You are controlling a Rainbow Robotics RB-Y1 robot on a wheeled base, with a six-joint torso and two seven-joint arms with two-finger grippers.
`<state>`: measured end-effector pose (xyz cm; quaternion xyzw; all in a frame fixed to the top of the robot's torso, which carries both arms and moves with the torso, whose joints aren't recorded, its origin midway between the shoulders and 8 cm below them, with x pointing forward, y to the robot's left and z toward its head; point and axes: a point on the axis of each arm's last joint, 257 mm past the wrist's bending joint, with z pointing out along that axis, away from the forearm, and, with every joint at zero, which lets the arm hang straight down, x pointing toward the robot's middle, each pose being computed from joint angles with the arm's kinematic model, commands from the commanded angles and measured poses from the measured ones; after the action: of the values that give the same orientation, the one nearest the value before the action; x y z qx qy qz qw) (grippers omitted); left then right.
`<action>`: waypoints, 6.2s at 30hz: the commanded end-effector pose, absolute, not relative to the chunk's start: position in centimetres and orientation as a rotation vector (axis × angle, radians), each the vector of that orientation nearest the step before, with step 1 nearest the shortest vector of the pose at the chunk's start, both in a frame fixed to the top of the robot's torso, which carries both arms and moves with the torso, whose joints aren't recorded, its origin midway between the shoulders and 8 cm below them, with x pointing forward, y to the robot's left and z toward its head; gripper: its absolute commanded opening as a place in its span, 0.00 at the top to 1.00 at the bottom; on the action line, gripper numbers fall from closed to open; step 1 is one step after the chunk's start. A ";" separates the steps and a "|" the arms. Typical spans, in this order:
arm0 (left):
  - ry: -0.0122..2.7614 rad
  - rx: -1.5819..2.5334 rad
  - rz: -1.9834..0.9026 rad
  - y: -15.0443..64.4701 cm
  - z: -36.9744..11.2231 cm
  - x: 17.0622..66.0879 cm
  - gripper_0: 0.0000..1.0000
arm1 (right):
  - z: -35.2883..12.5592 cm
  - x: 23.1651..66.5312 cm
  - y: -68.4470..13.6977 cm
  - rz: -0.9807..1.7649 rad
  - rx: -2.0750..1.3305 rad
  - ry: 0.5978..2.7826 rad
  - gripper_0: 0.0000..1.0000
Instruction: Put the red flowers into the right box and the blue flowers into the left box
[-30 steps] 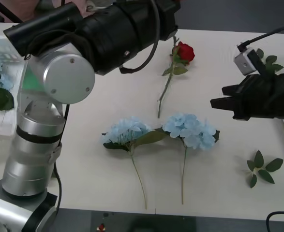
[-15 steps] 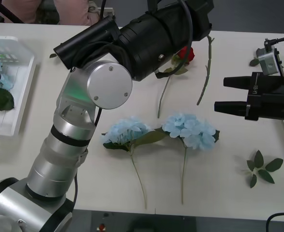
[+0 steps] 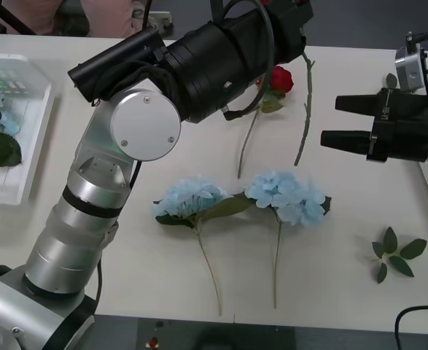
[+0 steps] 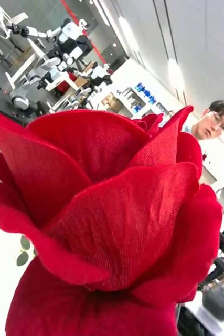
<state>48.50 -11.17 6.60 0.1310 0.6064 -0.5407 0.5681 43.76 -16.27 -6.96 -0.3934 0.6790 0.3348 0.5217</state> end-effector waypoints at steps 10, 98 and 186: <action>1.378 0.302 -1.277 -10.7 9.1 48.3 1.00 | -5.1 45.1 -11.4 0.921 -0.891 1.625 0.00; 1.980 0.488 -1.130 0.8 -10.3 35.0 0.00 | -12.0 42.5 -58.4 0.077 0.102 2.339 1.00; 2.508 0.400 -0.286 9.1 -29.9 47.9 1.00 | -31.8 37.8 -16.7 0.206 0.109 2.672 0.00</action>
<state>47.06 8.13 -33.56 0.1483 0.9472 -0.1098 0.2621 37.30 -17.21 -32.23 0.0230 0.9730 0.0721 0.2179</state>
